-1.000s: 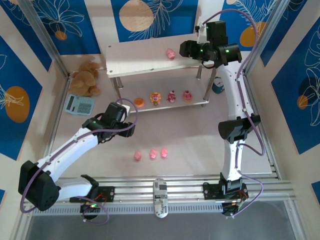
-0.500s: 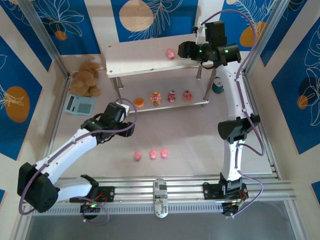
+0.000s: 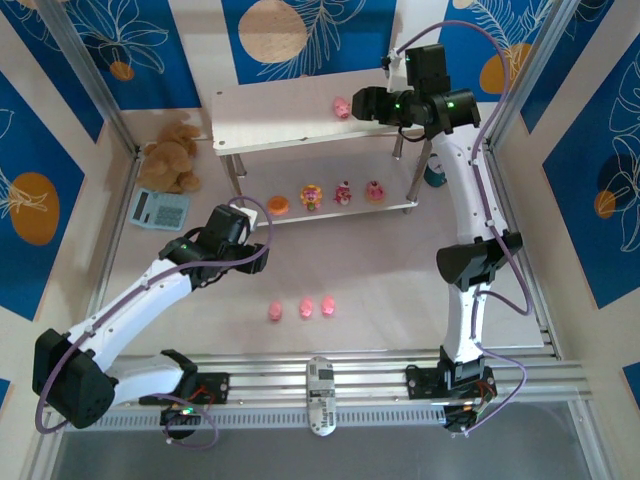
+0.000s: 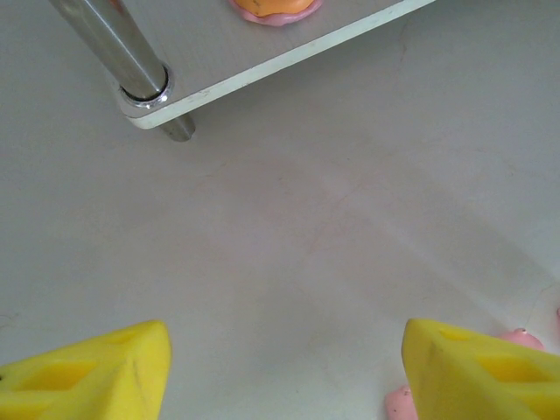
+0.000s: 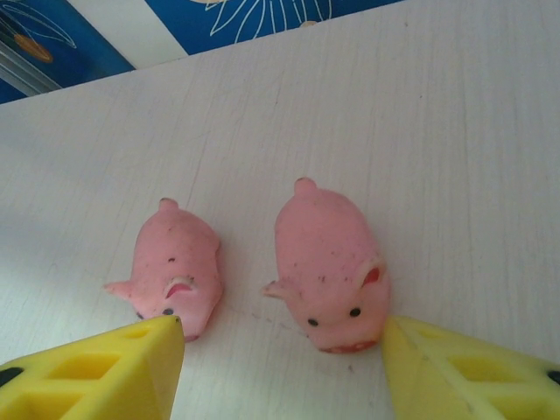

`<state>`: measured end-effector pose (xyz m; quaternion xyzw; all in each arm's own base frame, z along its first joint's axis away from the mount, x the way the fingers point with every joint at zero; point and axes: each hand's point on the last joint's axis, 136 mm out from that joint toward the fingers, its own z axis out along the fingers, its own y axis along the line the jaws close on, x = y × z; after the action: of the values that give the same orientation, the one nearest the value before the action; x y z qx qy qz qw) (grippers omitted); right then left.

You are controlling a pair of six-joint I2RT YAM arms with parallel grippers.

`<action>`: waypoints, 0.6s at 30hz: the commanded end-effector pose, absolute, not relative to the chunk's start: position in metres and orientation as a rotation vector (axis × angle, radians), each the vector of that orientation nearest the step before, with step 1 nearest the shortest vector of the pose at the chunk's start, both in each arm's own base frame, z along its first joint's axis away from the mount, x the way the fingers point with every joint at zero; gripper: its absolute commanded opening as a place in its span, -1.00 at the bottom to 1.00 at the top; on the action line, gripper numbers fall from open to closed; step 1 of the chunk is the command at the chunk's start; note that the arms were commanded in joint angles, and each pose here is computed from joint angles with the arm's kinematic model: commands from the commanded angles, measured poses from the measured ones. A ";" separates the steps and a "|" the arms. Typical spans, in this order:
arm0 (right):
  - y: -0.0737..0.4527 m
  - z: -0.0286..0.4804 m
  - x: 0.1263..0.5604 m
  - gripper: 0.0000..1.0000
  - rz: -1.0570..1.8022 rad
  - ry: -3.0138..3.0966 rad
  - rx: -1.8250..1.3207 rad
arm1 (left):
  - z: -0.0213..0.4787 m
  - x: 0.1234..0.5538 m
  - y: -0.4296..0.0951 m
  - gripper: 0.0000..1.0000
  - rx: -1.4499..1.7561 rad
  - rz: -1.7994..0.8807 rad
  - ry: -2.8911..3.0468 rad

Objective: Place and organize the plastic toys onto the shelf

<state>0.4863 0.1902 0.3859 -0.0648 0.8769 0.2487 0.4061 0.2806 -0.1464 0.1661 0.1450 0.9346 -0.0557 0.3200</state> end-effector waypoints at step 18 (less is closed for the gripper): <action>0.171 0.431 0.468 0.25 0.510 2.079 -0.135 | 0.167 0.277 -0.135 0.40 0.363 -0.125 2.451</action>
<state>0.4664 0.1760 0.4055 -0.0543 0.8686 0.2238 0.4387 0.2786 -0.1433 0.1651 0.1429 0.9346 -0.0540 0.3211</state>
